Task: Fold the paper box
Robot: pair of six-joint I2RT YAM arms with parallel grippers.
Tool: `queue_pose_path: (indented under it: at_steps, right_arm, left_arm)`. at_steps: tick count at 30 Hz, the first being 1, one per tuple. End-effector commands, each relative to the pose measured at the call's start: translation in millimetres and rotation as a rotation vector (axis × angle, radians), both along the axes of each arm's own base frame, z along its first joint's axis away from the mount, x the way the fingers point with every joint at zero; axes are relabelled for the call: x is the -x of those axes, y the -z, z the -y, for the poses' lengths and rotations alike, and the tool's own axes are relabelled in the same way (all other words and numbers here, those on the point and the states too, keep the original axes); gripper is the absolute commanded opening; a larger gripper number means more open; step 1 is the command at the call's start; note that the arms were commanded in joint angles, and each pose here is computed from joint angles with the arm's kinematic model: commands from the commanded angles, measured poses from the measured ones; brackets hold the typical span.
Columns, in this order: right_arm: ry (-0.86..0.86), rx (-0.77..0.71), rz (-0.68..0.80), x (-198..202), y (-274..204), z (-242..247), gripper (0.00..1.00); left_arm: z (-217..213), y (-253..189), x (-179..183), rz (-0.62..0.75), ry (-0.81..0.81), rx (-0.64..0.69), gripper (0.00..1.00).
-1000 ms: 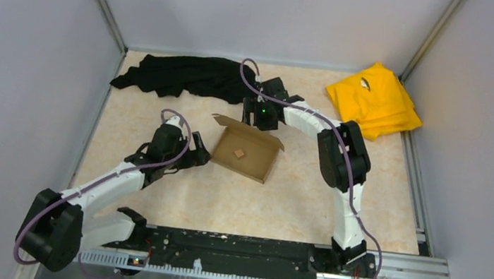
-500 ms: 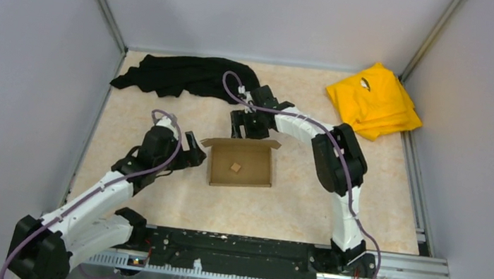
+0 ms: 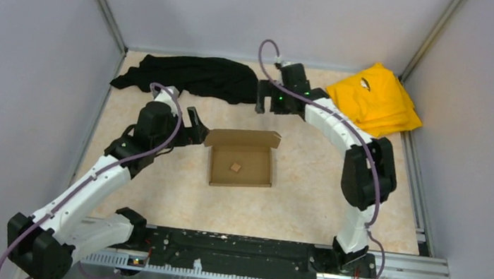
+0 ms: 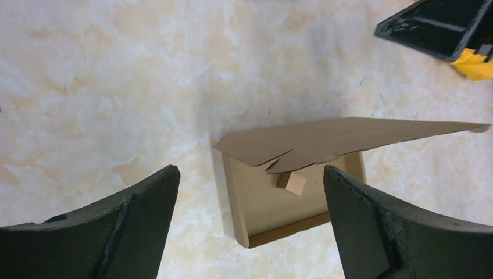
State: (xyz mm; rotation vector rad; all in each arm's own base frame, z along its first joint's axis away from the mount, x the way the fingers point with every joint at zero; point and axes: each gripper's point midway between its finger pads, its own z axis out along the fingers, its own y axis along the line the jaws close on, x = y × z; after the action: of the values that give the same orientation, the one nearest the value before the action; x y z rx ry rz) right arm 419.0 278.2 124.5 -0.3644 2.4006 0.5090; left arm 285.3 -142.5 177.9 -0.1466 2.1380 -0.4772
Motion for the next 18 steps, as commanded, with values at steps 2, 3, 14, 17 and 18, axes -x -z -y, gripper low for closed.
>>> queue_pose_path:
  at_steps: [2, 3, 14, 17, 18]
  right_arm:
    - [0.284, -0.015, 0.227, -16, -112, 73, 0.99]
    - [0.277, -0.006, 0.249, -12, -116, 77, 0.99]
    - [0.131, 0.019, 0.323, 71, -147, 108, 0.92]
    - [0.040, -0.001, 0.331, 95, -137, 106, 0.79]
    - [0.003, -0.015, 0.332, 103, -134, 103, 0.77]
  left_arm:
    - [3, -46, -4, 0.092, 0.034, 0.000, 0.99]
    - [5, -54, -4, 0.108, 0.050, 0.002, 0.99]
    - [26, -97, 6, 0.140, 0.209, 0.007, 0.99]
    - [35, -96, 13, 0.124, 0.259, 0.041, 0.99]
    - [39, -96, 16, 0.123, 0.283, 0.055, 0.99]
